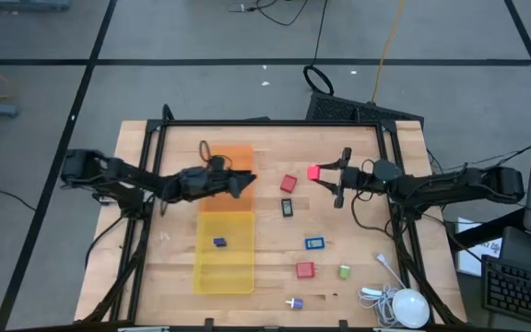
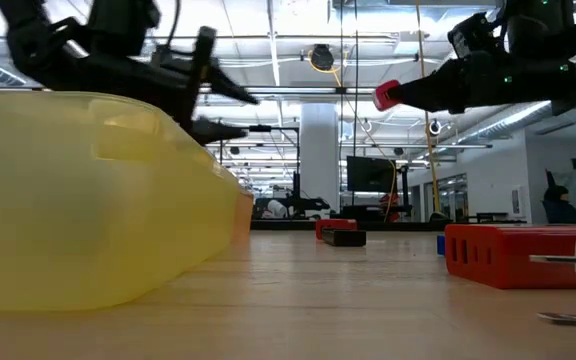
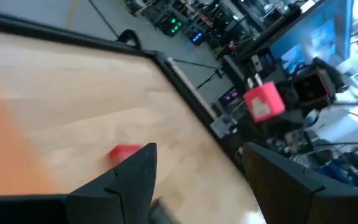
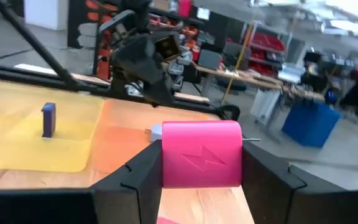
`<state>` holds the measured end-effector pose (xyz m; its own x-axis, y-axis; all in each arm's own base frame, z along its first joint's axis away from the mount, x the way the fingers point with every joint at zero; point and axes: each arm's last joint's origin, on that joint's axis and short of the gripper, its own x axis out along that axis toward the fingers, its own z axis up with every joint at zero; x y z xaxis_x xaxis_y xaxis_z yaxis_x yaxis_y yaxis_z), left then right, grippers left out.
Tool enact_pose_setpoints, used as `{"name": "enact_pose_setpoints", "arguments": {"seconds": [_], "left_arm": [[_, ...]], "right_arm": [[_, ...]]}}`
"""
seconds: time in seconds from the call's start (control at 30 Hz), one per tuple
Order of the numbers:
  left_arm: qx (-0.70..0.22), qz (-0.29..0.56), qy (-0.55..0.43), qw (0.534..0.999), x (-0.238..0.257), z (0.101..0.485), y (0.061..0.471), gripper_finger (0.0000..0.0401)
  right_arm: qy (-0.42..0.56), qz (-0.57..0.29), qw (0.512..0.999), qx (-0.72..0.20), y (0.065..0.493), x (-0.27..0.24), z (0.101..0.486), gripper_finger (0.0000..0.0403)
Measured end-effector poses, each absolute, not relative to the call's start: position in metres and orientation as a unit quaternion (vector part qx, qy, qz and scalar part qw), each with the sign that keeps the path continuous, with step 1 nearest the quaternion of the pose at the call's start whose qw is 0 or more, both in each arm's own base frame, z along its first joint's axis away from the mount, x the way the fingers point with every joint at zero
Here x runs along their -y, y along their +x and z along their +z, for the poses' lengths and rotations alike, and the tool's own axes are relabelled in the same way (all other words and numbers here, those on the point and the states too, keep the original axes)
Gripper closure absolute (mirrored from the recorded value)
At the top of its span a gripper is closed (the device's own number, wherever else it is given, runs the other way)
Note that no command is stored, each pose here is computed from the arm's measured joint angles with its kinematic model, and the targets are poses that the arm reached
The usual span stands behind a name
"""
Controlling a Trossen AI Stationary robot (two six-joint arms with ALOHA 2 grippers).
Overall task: Sort adapters and digital timers
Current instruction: Put the pink adapter into the orange bin
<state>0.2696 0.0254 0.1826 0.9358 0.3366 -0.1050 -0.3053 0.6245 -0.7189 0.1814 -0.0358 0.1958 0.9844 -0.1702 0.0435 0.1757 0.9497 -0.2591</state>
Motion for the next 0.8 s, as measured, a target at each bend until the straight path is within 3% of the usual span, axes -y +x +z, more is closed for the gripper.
{"name": "enact_pose_setpoints", "arguments": {"seconds": [0.37, 0.8], "left_arm": [[-0.003, 0.016, -0.401, 0.916, -0.020, 0.211, 0.329, 0.0160], [0.006, -0.002, -0.417, 0.909, -0.014, 0.219, 0.339, 0.0160]], "right_arm": [[-0.171, -0.052, 0.982, 0.051, 0.197, 0.021, 0.209, 0.0230], [-0.225, -0.035, 0.973, 0.041, 0.230, 0.001, 0.219, 0.0230]]}}
